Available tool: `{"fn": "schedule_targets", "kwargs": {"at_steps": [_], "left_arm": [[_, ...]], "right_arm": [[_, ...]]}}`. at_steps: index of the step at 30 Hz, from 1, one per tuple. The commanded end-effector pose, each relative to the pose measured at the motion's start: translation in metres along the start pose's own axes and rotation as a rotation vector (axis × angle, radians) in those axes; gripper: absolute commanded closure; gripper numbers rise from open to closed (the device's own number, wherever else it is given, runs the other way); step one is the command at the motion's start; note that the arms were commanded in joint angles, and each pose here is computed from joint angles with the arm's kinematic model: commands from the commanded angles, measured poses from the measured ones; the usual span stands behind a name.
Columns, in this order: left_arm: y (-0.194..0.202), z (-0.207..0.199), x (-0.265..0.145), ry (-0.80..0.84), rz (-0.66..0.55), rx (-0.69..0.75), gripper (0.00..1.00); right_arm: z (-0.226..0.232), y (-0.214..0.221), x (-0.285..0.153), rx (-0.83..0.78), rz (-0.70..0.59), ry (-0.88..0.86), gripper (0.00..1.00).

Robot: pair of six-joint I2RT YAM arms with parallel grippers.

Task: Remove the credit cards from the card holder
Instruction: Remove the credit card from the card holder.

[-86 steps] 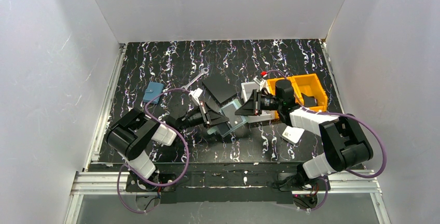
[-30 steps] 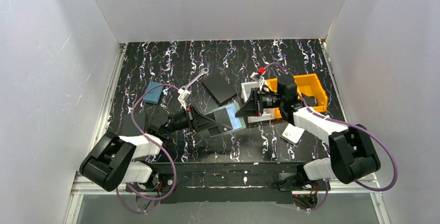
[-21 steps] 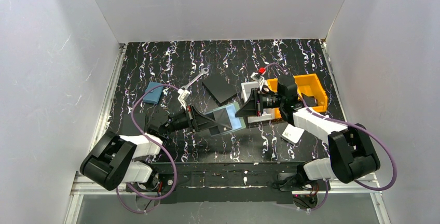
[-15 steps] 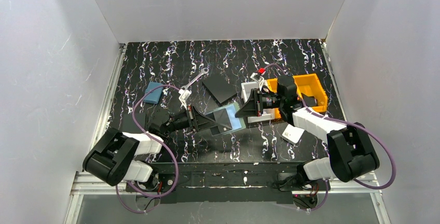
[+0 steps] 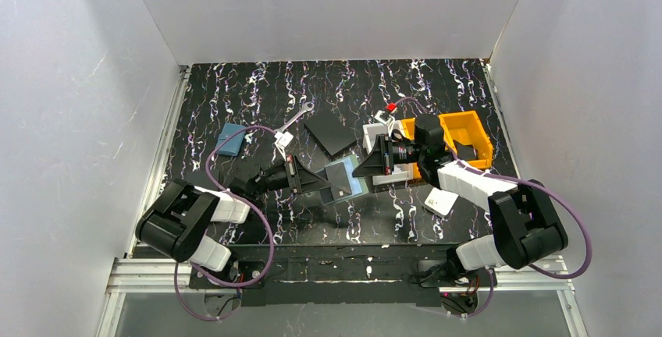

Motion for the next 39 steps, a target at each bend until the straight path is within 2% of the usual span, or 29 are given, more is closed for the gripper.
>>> {"fn": "schedule_targets", "kwargs": {"at_steps": [1, 7, 11, 15, 30, 39], "left_arm": [[-0.01, -0.003, 0.003, 0.034, -0.01, 0.039, 0.91], [-0.009, -0.001, 0.004, 0.039, 0.006, 0.023, 0.85], [-0.011, 0.0, 0.006, 0.046, 0.018, 0.009, 0.89], [-0.01, 0.001, 0.007, 0.048, 0.024, 0.001, 1.0], [0.01, 0.02, -0.006, -0.023, 0.034, -0.036, 1.0], [0.008, 0.02, -0.007, -0.023, 0.028, -0.03, 1.0]], "right_arm": [[0.002, 0.0, 0.002, -0.023, 0.003, -0.025, 0.99], [0.0, -0.001, 0.003, -0.006, 0.002, -0.027, 0.99], [0.0, -0.002, 0.003, -0.003, 0.002, -0.031, 0.99], [0.001, -0.001, 0.003, -0.004, 0.001, -0.031, 0.99], [0.003, -0.001, 0.001, -0.021, 0.001, -0.027, 0.99], [-0.001, -0.001, 0.003, -0.012, 0.003, -0.02, 0.99]]}}
Point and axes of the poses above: each gripper's point midway between its finger pads, its own x axis out along the fingers, its own z axis along the line the jaws close on, y = z × x, the point moved 7 cm from there along -x, back along the fingers, and after that the axes turned 11 degrees about x, right-handed, at the moved point
